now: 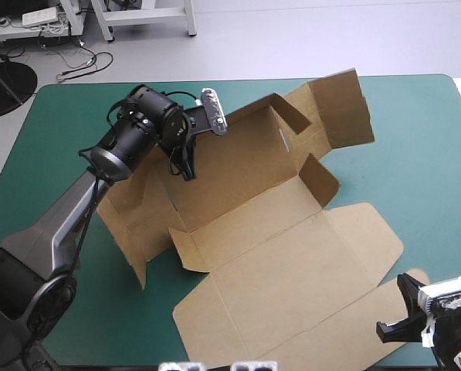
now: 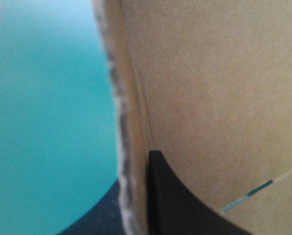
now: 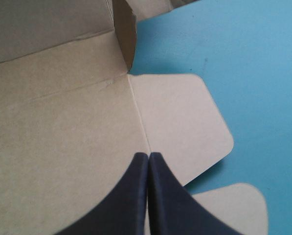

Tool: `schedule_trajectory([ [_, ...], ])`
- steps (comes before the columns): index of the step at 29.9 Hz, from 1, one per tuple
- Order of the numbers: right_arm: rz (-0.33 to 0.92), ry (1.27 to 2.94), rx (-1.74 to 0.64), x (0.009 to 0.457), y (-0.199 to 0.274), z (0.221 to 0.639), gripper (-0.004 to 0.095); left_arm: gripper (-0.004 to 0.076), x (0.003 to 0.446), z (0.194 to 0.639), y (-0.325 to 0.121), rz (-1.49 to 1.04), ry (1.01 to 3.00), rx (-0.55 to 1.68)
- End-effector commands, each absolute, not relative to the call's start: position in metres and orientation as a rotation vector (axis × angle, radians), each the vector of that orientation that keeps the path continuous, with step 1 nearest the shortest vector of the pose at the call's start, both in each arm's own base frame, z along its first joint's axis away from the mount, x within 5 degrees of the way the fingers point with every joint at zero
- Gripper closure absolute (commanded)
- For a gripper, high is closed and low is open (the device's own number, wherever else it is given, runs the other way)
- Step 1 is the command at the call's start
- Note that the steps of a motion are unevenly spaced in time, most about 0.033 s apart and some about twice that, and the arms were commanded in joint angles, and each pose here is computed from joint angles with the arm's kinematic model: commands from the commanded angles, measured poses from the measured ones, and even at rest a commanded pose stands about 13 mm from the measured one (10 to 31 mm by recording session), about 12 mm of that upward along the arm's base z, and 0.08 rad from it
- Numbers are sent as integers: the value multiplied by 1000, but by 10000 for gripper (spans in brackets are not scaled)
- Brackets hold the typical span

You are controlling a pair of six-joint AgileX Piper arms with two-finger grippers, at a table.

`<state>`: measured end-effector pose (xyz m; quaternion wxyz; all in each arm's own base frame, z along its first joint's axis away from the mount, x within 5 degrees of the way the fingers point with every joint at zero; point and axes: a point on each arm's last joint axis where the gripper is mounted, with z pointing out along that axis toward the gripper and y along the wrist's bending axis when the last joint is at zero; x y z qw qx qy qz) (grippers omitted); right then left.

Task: Fold the box

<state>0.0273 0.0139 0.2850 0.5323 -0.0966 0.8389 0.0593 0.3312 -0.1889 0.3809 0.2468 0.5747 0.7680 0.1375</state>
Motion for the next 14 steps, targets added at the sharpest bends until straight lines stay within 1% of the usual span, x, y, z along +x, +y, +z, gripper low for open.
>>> schedule_trajectory([
  [1,159,1882,-185,32,14,305,923,734,320,416,-199,455,1869,1514],
  [6,114,1897,-118,39,8,319,923,734,313,415,-212,520,1787,1552],
  [9,87,1903,-116,48,7,337,923,734,304,405,-218,532,1730,1648],
  [12,86,1914,-118,61,9,356,923,734,293,398,-216,541,1641,1708],
  [14,78,1924,-122,70,9,366,923,734,285,397,-210,561,1573,1705],
])
